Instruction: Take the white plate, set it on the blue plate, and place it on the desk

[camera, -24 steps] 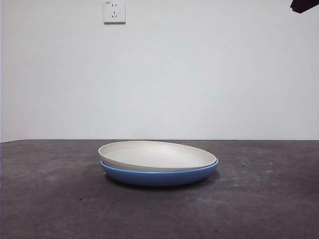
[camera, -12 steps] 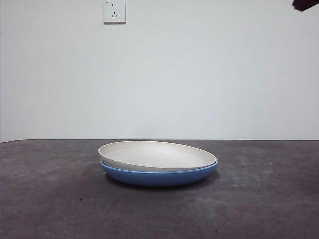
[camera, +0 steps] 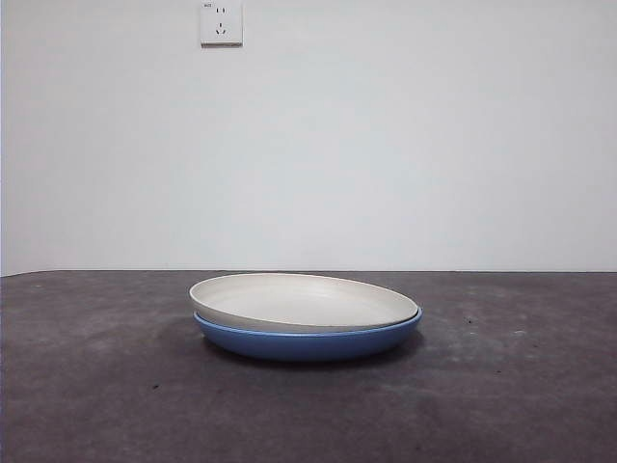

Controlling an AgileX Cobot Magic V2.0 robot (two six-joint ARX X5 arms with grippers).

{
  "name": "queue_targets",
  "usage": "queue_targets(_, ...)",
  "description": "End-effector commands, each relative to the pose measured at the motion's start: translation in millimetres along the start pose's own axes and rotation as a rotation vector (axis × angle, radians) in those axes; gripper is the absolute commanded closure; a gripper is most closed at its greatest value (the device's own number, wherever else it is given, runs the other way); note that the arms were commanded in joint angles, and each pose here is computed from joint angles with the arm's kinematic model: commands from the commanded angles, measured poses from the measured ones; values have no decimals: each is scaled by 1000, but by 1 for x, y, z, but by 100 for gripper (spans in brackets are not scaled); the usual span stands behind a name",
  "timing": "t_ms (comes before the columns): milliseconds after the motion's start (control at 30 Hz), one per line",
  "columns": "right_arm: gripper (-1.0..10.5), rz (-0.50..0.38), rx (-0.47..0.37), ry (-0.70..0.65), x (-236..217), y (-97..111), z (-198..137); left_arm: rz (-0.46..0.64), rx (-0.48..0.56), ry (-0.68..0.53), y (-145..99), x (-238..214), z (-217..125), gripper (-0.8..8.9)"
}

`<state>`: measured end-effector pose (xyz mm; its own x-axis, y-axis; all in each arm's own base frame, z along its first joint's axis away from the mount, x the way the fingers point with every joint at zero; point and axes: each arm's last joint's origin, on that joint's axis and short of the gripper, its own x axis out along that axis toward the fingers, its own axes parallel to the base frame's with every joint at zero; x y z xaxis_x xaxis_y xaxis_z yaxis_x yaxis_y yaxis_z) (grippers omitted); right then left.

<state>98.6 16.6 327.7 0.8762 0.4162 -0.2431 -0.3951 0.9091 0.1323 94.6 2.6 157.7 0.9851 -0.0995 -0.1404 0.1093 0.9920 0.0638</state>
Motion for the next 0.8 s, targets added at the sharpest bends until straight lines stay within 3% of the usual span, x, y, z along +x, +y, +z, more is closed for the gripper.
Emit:
queue_targets(33, 939, -45, -37, -89, 1, -6, -19, -1, -10, 27, 0, 2, -7, 798)
queue_targets(333, 939, -94, -123, -323, 11, -16, -90, -1, -10, 27, 0, 2, -7, 798)
queue_targets(600, 939, -247, -40, -322, 24, -28, -131, -1, -10, 27, 0, 2, -7, 798)
queue_targets(800, 939, -275, -24, -293, 31, -32, -150, -1, -10, 27, 0, 2, -7, 798)
